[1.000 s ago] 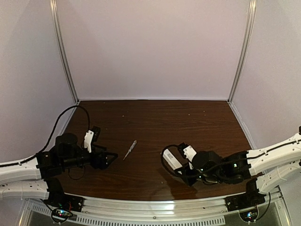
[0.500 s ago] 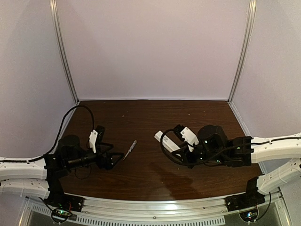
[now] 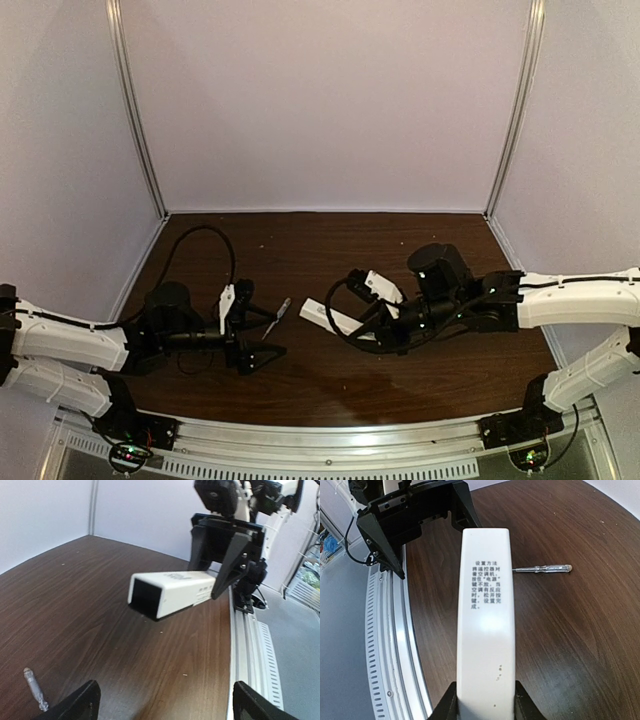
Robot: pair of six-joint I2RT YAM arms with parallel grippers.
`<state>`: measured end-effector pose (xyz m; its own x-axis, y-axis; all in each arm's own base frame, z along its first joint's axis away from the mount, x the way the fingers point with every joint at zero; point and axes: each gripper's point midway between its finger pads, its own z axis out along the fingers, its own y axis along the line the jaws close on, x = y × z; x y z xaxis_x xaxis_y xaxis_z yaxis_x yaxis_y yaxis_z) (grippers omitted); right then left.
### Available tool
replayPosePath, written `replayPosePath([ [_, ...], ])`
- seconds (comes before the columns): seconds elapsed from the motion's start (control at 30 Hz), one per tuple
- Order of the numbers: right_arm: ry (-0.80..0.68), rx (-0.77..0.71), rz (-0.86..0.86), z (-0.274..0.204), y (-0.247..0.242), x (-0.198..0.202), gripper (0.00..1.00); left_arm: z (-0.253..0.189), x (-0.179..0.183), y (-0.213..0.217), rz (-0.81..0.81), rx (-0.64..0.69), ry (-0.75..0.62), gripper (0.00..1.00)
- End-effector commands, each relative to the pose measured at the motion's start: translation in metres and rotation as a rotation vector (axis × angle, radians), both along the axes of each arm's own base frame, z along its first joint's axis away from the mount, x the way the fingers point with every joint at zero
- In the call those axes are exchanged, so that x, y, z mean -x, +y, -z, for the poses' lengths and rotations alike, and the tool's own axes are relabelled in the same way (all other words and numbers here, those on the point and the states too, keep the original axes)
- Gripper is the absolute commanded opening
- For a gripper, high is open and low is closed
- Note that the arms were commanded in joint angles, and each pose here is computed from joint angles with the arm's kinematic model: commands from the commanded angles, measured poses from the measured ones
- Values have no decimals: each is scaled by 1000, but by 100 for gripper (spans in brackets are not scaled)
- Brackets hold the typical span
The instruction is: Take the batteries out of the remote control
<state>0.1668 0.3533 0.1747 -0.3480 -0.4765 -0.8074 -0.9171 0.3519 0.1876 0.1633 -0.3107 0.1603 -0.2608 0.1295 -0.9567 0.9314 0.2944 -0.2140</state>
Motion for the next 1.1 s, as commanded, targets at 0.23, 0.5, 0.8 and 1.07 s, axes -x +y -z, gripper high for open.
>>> replayPosePath([
  [0.23,21,-26,-254,-8,14,45,0,-32,51,-14,337,136,-142,85],
  [0.5,19,-27,-290,-9,24,55,0,-36,67,-16,403,154,-158,80],
  [0.8,-1,-55,-305,-18,33,60,0,-33,66,-20,393,144,-148,75],
  [1.07,-10,-68,-320,-21,40,62,0,-32,64,-20,378,146,-135,65],
])
